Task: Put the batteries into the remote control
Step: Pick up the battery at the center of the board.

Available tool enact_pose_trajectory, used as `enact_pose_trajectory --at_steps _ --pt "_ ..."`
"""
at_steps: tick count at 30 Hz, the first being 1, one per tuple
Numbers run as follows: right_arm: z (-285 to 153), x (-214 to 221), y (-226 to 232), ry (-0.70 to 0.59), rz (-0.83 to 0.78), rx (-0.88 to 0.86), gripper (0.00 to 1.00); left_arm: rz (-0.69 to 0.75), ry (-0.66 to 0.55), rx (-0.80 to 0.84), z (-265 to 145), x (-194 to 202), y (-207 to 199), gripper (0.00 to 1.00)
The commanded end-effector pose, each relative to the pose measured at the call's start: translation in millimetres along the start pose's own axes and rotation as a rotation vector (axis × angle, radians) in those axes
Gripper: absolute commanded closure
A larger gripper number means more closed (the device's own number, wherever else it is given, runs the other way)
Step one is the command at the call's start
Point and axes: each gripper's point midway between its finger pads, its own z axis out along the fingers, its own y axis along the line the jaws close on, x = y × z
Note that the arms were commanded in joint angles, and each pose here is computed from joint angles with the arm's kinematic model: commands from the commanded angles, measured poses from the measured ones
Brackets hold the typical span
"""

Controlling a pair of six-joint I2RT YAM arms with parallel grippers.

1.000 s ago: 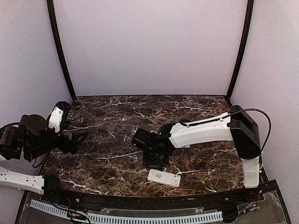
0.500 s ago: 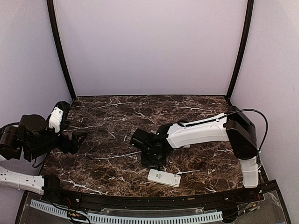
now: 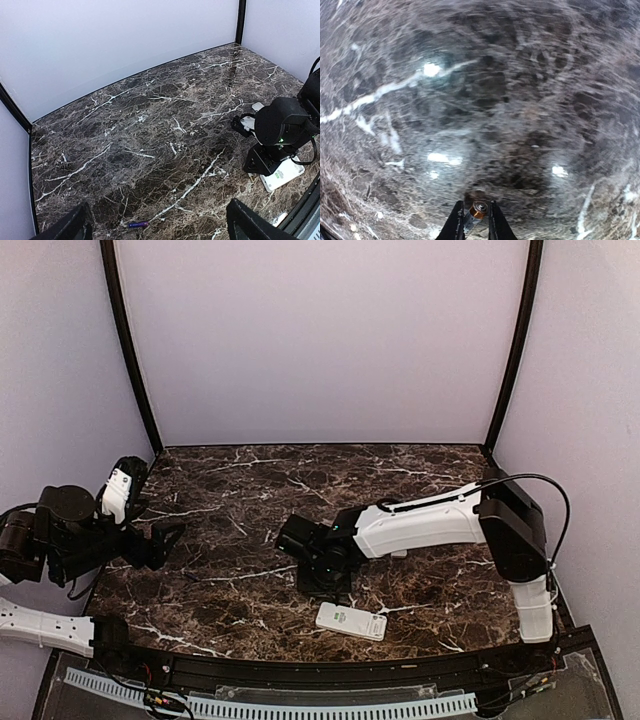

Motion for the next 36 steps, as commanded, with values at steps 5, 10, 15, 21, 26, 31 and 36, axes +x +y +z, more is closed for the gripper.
enact_pose_trajectory --at_steps 5,10,15,21,26,31,36 --pt "21.4 17.6 33.0 0.093 -0.163 -0.112 0.87 -0.006 -0.004 0.003 -6.4 -1.4 5.3 0.08" --pt "20.3 27.6 54.7 0.129 -0.285 -0.210 0.88 -0.005 -0.005 0.005 -6.5 -1.5 4.9 0.08" --pt "29.5 35.6 52.1 0.165 -0.399 -0.157 0.86 0.000 -0.002 0.008 -5.5 -1.5 3.4 0.08" --pt "29.3 25.9 33.6 0.113 -0.509 0.013 0.79 0.035 0.032 0.007 2.2 1.7 -4.1 0.08" --pt "36.2 35.8 31.1 0.139 -0.576 0.073 0.78 0.053 0.050 0.011 6.4 3.2 -9.1 0.08" --pt "40.5 39.6 34.0 0.141 -0.635 0.134 0.82 0.047 0.041 0.014 5.4 1.9 -8.8 0.08" --pt "46.0 43.3 26.0 0.154 -0.667 0.170 0.93 0.051 0.038 0.019 7.3 0.4 -11.6 0.08"
